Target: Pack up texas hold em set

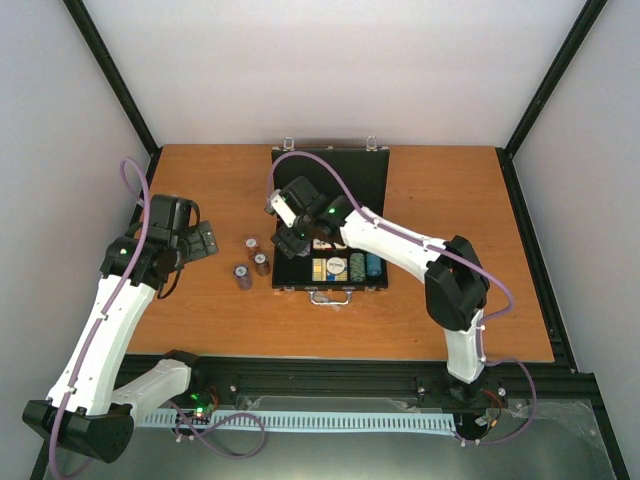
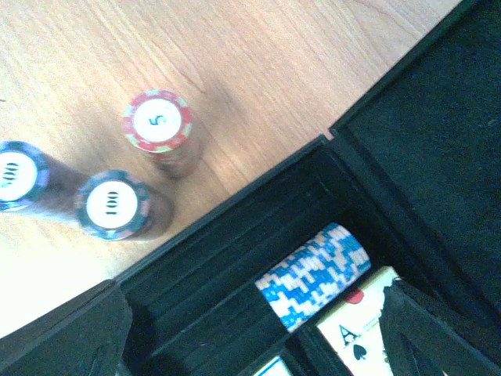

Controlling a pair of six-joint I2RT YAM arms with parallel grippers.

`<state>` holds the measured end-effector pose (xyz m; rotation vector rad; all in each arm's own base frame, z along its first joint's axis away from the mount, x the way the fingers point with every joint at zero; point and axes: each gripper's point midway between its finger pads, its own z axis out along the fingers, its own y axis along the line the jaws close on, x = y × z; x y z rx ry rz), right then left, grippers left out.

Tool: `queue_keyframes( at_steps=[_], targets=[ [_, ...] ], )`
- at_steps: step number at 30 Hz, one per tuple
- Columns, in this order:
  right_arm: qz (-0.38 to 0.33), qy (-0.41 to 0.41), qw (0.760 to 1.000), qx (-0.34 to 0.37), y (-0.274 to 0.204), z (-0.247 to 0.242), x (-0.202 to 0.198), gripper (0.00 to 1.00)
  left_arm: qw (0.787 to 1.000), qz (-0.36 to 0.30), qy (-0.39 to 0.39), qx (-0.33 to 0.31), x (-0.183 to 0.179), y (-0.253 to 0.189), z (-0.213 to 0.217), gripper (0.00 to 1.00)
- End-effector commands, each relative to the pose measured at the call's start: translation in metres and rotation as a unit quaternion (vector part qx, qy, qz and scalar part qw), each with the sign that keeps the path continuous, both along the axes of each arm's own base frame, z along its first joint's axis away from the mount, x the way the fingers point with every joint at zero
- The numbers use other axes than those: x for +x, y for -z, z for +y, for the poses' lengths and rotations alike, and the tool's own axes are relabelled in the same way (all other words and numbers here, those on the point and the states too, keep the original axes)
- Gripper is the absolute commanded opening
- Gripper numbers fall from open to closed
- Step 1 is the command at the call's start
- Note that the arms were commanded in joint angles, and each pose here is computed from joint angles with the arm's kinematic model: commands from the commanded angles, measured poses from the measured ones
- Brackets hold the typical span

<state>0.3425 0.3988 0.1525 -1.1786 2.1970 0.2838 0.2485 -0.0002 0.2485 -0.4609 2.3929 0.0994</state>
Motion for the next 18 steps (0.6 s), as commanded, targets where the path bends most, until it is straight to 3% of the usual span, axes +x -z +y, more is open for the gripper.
queue_keyframes(
  at_steps=[1, 11, 18],
  targets=[
    [0.052, -0.023, 0.998, 0.027, -0.017, 0.002, -0.026, 0.88, 1.0, -0.018, 0.001, -0.001, 0.004, -0.011, 0.0, 1.0],
    [0.079, -0.117, 0.99, 0.024, 0.003, 0.062, -0.075, 0.83, 1.0, -0.015, 0.003, -0.004, 0.005, -0.01, -0.001, 1.0],
    [0.085, -0.1, 0.991, -0.009, 0.041, 0.079, -0.063, 0.82, 1.0, -0.018, 0.001, 0.001, 0.002, -0.013, 0.001, 1.0]
  ],
)
